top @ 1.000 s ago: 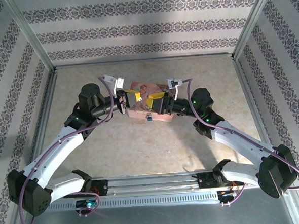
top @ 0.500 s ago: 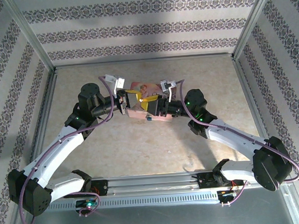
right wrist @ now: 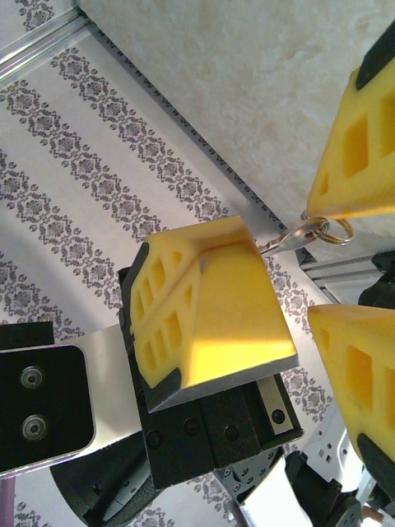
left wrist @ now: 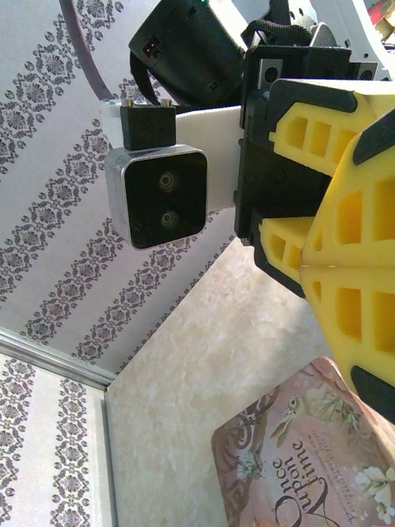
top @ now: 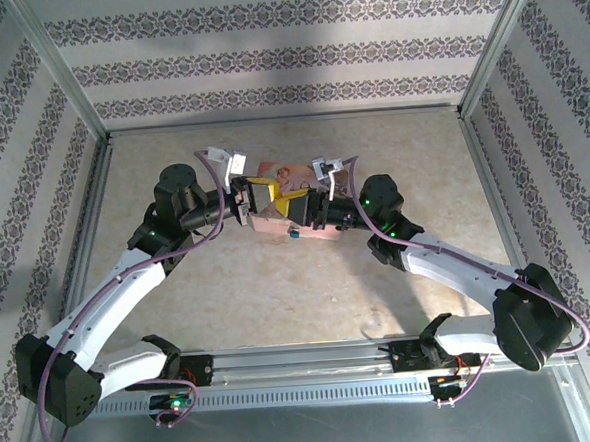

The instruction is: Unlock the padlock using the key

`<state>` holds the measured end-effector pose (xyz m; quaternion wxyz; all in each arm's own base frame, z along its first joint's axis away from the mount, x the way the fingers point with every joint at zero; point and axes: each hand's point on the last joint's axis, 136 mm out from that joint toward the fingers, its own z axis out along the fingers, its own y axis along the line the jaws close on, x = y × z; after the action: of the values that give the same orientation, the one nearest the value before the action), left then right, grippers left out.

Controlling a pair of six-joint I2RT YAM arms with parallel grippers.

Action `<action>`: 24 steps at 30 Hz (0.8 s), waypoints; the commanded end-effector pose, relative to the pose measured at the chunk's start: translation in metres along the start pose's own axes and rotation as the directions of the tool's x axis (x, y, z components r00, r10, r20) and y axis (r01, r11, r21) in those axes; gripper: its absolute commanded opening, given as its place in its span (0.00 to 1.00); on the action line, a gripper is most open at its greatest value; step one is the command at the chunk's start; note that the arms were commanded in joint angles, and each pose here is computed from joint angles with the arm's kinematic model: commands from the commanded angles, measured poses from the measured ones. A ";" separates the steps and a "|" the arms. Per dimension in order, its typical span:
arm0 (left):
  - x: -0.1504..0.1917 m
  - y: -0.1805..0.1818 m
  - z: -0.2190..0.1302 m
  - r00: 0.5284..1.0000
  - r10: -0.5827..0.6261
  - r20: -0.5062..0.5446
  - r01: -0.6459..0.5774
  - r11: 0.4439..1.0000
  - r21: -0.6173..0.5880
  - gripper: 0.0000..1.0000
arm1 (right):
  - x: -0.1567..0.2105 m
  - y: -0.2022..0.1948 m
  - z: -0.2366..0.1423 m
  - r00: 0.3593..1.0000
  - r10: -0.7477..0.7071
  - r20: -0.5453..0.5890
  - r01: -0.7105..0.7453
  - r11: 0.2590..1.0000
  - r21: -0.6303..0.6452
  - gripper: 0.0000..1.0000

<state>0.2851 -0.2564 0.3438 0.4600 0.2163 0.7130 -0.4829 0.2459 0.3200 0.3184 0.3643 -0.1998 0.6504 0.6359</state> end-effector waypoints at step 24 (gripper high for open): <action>-0.021 -0.009 -0.007 0.995 0.066 0.072 -0.067 0.998 0.006 0.19 | -0.003 -0.001 0.000 1.000 -0.016 0.011 0.015 1.000 0.027 0.00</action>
<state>0.2856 -0.2562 0.3447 0.4630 0.2172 0.7117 -0.4816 0.2512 0.3202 0.3111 0.3569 -0.1832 0.6637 0.6313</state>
